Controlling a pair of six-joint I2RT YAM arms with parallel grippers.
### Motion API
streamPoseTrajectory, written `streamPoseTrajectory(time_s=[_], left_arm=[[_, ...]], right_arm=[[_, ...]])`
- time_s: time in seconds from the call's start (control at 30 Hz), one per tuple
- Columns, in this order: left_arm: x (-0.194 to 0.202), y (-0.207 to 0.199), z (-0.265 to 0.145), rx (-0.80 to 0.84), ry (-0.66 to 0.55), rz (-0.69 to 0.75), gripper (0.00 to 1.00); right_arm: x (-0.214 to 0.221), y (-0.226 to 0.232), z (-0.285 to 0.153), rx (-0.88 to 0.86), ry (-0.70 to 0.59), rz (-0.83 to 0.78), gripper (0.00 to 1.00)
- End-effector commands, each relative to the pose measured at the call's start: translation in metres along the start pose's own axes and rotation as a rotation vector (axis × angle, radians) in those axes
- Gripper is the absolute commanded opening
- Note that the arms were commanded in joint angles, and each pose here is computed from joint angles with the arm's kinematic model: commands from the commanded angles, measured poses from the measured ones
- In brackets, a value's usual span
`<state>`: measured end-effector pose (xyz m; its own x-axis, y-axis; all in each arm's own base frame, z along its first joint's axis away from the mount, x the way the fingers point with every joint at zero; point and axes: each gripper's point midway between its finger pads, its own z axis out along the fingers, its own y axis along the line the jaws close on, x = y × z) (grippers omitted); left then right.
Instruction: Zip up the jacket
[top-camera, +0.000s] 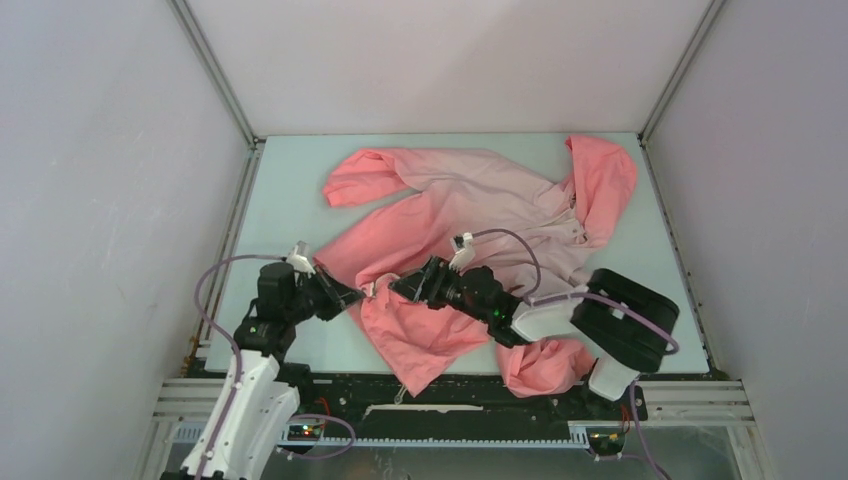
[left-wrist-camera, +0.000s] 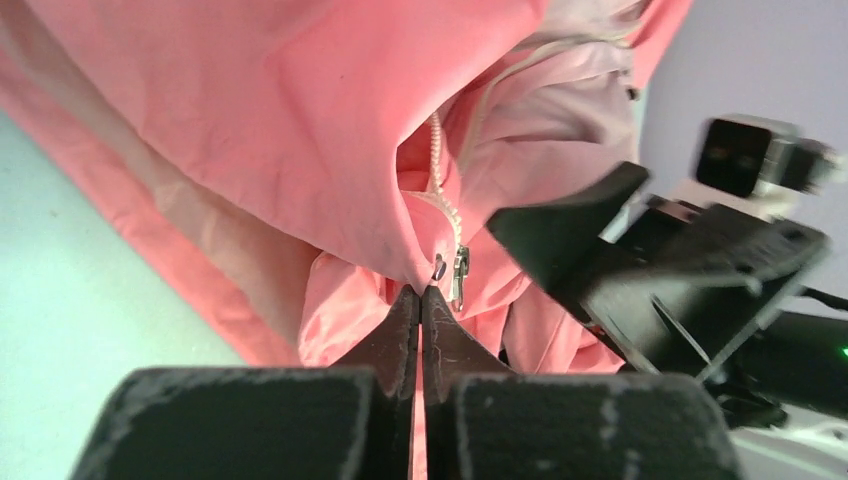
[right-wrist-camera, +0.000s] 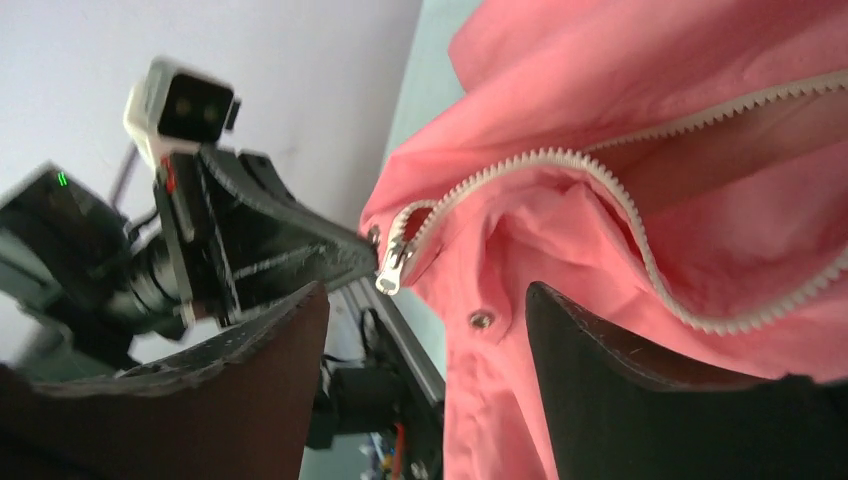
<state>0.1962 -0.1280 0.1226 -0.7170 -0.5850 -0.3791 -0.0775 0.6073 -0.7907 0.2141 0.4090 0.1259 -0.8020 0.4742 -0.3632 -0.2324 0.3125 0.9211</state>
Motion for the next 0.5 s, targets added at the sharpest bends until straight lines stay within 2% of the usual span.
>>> streamPoseTrajectory(time_s=[0.0,0.1,0.23,0.3,0.4,0.47], left_arm=[[-0.006,0.001,-0.006,-0.084,0.04,0.046,0.0],[-0.004,0.003,-0.009,-0.109,0.061,0.039,0.0],[-0.005,-0.002,-0.019,-0.124,0.058,0.058,0.0],[-0.005,-0.005,-0.022,-0.121,0.058,0.069,0.0],[-0.003,-0.006,-0.024,-0.119,0.072,0.072,0.0],[0.001,-0.006,-0.024,-0.113,0.095,0.063,0.0]], right_arm=[[0.019,-0.01,-0.026,0.06,0.145,-0.313,0.75],[0.027,0.001,-0.043,0.013,0.195,-0.626,0.75],[0.032,0.029,-0.058,-0.125,0.124,-1.333,0.76],[0.034,0.035,-0.057,-0.239,0.06,-1.592,0.76],[0.032,0.054,-0.052,-0.41,-0.126,-1.814,0.73],[0.035,0.061,-0.044,-0.495,-0.204,-1.885,0.64]])
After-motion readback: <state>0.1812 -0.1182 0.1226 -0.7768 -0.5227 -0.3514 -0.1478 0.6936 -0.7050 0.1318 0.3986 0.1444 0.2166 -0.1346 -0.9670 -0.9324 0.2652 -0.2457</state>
